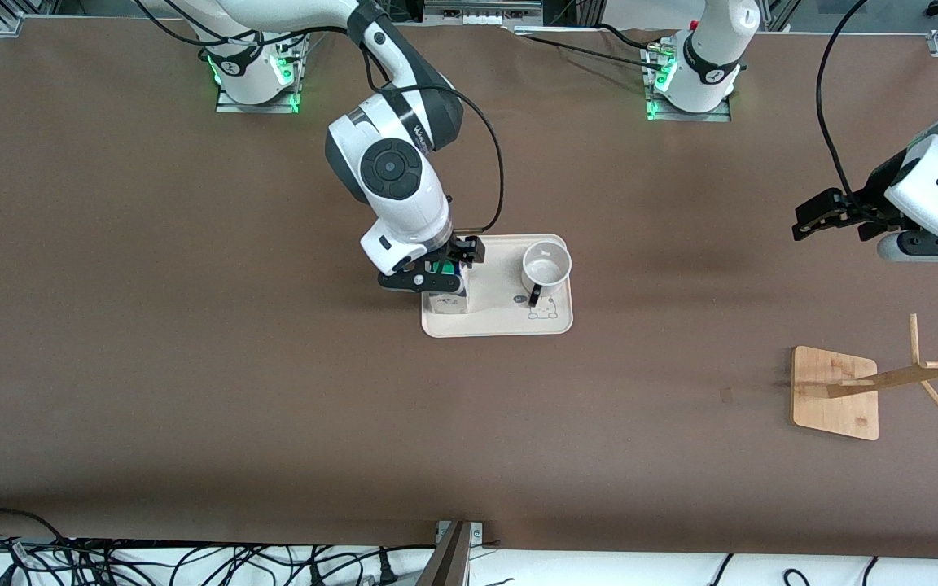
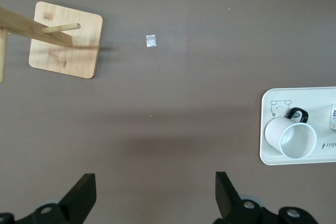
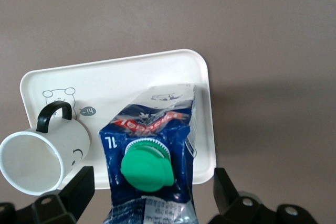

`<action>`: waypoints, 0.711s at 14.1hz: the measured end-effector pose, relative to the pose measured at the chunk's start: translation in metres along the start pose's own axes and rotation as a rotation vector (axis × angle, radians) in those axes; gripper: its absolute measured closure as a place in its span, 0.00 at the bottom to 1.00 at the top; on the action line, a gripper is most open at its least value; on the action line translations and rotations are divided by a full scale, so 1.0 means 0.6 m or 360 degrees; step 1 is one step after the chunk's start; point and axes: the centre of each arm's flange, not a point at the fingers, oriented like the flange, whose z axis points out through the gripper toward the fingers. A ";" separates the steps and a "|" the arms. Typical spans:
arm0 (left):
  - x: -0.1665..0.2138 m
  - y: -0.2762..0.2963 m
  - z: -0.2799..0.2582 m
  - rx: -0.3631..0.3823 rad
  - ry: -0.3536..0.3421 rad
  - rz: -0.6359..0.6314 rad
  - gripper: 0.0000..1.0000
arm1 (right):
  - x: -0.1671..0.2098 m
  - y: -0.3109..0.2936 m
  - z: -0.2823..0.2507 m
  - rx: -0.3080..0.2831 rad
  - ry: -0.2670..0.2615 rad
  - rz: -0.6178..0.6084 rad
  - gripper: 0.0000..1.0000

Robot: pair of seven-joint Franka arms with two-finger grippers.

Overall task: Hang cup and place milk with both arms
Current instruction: 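Close the right gripper on the milk carton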

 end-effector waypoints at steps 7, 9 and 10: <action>0.002 0.000 0.005 0.0001 -0.0008 0.0000 0.00 | 0.004 0.002 0.018 -0.0010 -0.0004 -0.0003 0.00; 0.002 0.000 0.006 0.0001 -0.0009 -0.0001 0.00 | 0.005 0.001 0.016 0.0001 0.0008 -0.0003 0.00; 0.003 0.000 0.006 0.0001 -0.0010 -0.0001 0.00 | 0.006 0.000 0.015 0.0008 0.0017 -0.0003 0.00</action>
